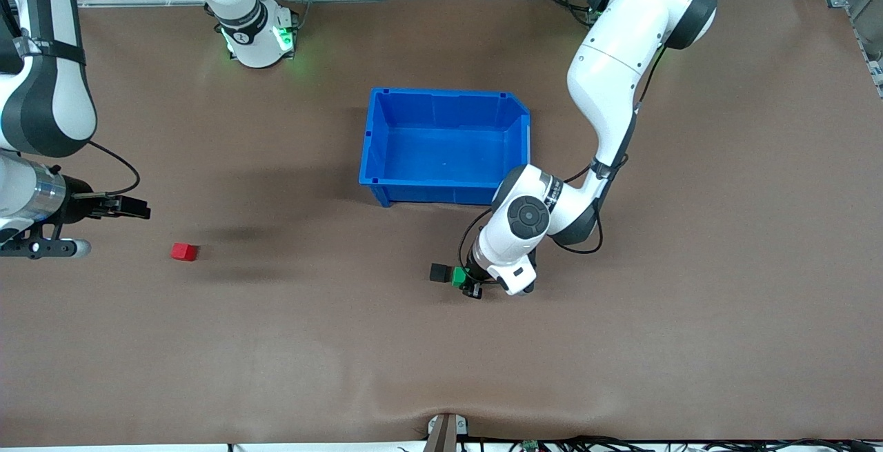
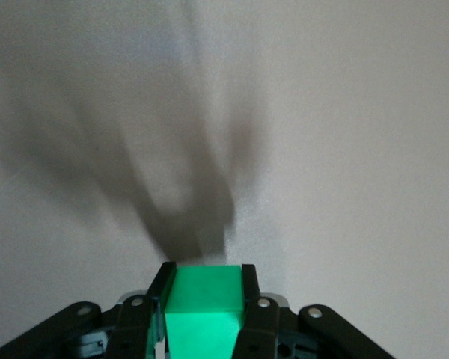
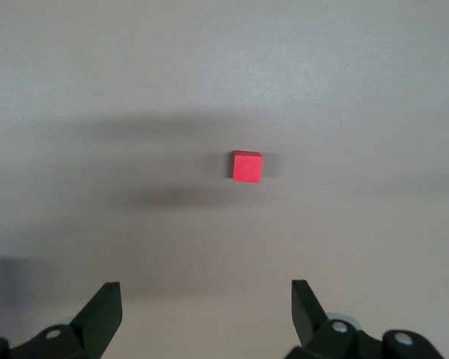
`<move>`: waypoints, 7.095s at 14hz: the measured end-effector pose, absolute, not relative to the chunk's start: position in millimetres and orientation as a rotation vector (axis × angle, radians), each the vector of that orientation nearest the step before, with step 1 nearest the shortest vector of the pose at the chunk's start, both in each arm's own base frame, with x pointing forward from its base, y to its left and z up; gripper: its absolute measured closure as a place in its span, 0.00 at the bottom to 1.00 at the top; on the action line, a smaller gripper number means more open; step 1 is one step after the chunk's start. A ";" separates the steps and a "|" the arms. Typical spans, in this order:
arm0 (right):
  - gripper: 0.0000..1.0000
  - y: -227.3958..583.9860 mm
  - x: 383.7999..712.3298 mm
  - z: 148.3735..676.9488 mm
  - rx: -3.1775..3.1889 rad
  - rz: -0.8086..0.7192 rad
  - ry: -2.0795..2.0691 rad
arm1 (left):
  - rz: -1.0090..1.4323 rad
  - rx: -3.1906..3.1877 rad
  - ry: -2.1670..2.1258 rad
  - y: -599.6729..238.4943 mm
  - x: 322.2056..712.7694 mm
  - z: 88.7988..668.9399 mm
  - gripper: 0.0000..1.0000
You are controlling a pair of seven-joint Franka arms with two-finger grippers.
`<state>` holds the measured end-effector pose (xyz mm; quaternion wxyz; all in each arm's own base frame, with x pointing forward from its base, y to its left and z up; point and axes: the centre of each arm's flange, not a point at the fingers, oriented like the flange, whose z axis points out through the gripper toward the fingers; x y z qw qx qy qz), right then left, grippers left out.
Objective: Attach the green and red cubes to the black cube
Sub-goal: 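Lower the green cube beside the black cube with the left gripper, then open the left gripper and raise it while the right gripper nears the red cube, then close the right gripper on the red cube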
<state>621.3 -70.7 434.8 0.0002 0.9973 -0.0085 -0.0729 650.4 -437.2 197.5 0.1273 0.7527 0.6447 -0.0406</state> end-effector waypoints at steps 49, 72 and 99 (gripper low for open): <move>0.00 -111.3 644.2 320.2 3.135 -0.261 -0.113 | 0.038 2.621 1.636 -313.7 652.8 494.7 0.00; 0.00 -122.0 650.9 250.5 3.134 -0.263 -0.134 | 0.033 3.187 0.585 -59.3 627.2 637.2 0.00; 0.16 -119.2 652.9 177.7 3.134 -0.249 -0.193 | -0.092 3.233 0.246 -62.8 495.4 645.3 0.00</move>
